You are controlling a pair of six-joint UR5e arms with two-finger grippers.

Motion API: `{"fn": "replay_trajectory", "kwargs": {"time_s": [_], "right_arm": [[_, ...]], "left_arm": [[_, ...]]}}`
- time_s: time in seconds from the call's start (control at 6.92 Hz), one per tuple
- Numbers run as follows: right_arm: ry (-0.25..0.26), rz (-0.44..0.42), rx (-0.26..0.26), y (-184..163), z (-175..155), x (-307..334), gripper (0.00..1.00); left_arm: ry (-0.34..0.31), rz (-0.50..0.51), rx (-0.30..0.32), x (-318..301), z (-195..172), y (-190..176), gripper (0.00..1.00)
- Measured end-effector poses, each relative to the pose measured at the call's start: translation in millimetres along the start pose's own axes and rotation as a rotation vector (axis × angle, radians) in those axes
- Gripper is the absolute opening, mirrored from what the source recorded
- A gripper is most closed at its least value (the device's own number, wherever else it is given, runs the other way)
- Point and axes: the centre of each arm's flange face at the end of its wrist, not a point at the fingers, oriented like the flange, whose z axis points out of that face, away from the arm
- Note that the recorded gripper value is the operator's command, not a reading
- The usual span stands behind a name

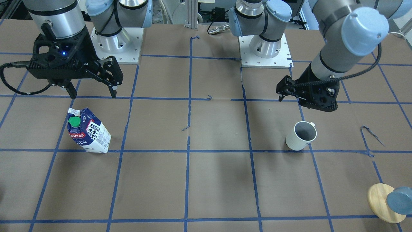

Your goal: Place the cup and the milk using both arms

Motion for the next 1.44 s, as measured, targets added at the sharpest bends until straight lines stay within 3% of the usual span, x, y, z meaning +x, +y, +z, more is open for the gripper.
{"fn": "replay_trajectory", "kwargs": {"time_s": [0.14,0.29,0.58,1.01,1.44], "right_arm": [[0.0,0.0,0.0,-0.1,0.0,0.3,1.0],[0.0,0.0,0.001,-0.3,0.0,0.7,1.0],[0.0,0.001,0.001,-0.4,0.0,1.1,1.0],[-0.001,0.0,0.001,-0.2,0.2,0.7,1.0],[-0.001,0.0,0.0,0.0,0.7,0.4,1.0]], "left_arm": [[-0.021,0.008,0.033,-12.3,42.1,-3.5,0.94],[-0.039,0.009,0.052,-18.2,79.7,-6.3,0.65],[-0.066,0.01,0.016,-24.2,118.8,-7.0,0.0],[-0.095,0.008,-0.004,-29.7,127.5,-10.3,0.0],[-0.105,-0.064,0.031,-3.9,101.4,-34.4,0.0]]}}
